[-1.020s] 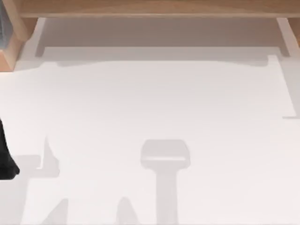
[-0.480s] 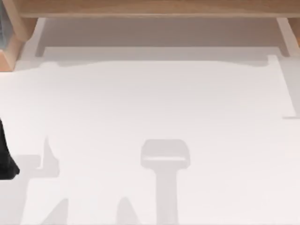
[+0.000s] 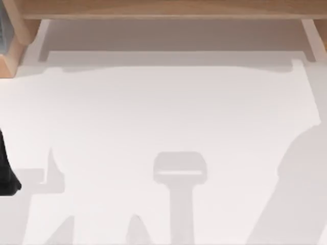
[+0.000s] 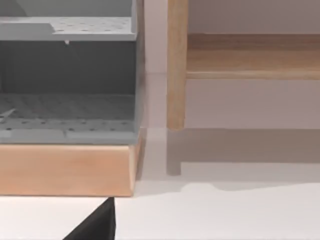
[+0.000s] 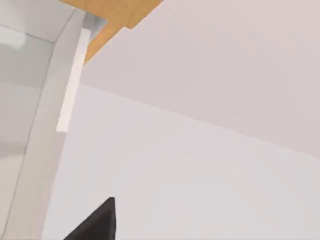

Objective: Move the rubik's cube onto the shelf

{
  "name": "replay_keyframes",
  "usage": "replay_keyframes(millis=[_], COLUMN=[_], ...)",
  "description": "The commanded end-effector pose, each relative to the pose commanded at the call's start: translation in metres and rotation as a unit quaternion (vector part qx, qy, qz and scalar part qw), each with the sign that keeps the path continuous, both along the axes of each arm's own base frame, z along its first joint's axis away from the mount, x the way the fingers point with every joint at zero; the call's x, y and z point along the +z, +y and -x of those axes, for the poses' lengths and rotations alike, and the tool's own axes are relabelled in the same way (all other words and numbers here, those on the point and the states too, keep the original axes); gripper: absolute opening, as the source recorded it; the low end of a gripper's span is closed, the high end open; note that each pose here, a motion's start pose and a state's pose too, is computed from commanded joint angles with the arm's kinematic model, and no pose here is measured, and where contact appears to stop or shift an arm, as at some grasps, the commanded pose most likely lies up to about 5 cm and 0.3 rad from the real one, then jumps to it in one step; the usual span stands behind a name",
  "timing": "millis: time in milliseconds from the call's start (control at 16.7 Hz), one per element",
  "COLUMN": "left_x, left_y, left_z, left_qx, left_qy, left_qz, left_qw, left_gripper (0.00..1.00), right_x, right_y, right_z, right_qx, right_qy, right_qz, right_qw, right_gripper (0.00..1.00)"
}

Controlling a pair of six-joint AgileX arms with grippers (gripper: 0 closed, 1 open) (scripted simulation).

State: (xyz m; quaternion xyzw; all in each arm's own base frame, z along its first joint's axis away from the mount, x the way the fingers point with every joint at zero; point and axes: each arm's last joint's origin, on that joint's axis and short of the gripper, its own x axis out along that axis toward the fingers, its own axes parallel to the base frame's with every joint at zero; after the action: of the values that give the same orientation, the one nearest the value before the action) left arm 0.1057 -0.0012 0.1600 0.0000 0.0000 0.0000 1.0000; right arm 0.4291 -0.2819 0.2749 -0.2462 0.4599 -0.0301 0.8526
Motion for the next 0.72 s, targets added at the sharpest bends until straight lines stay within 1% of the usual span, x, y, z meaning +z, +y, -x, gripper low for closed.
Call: replay_keyframes(millis=[180, 240, 360, 480, 540, 720], left_x=[0.0, 0.0, 0.0, 0.0, 0.0, 0.0], left_y=[0.0, 0.0, 0.0, 0.0, 0.0, 0.0], left_z=[0.0, 0.0, 0.0, 0.0, 0.0, 0.0], left_qx=[0.0, 0.0, 0.0, 0.0, 0.0, 0.0], left_qy=[0.0, 0.0, 0.0, 0.0, 0.0, 0.0], left_qz=[0.0, 0.0, 0.0, 0.0, 0.0, 0.0], left_qw=[1.0, 1.0, 1.0, 1.0, 1.0, 1.0], left_gripper=[1.0, 1.0, 1.0, 1.0, 1.0, 1.0], right_x=[-0.014, -0.021, -0.037, -0.051, -0.055, -0.056], right_y=[0.051, 0.064, 0.083, 0.092, 0.093, 0.093], right_z=[-0.016, -0.019, -0.024, -0.026, -0.026, -0.026], right_qx=[0.002, 0.0, -0.009, -0.019, -0.022, -0.022], right_qy=[0.085, 0.113, 0.162, 0.197, 0.206, 0.207], right_qz=[-0.093, -0.118, -0.157, -0.181, -0.186, -0.187], right_qw=[0.992, 0.987, 0.974, 0.963, 0.96, 0.96], right_gripper=[1.0, 1.0, 1.0, 1.0, 1.0, 1.0])
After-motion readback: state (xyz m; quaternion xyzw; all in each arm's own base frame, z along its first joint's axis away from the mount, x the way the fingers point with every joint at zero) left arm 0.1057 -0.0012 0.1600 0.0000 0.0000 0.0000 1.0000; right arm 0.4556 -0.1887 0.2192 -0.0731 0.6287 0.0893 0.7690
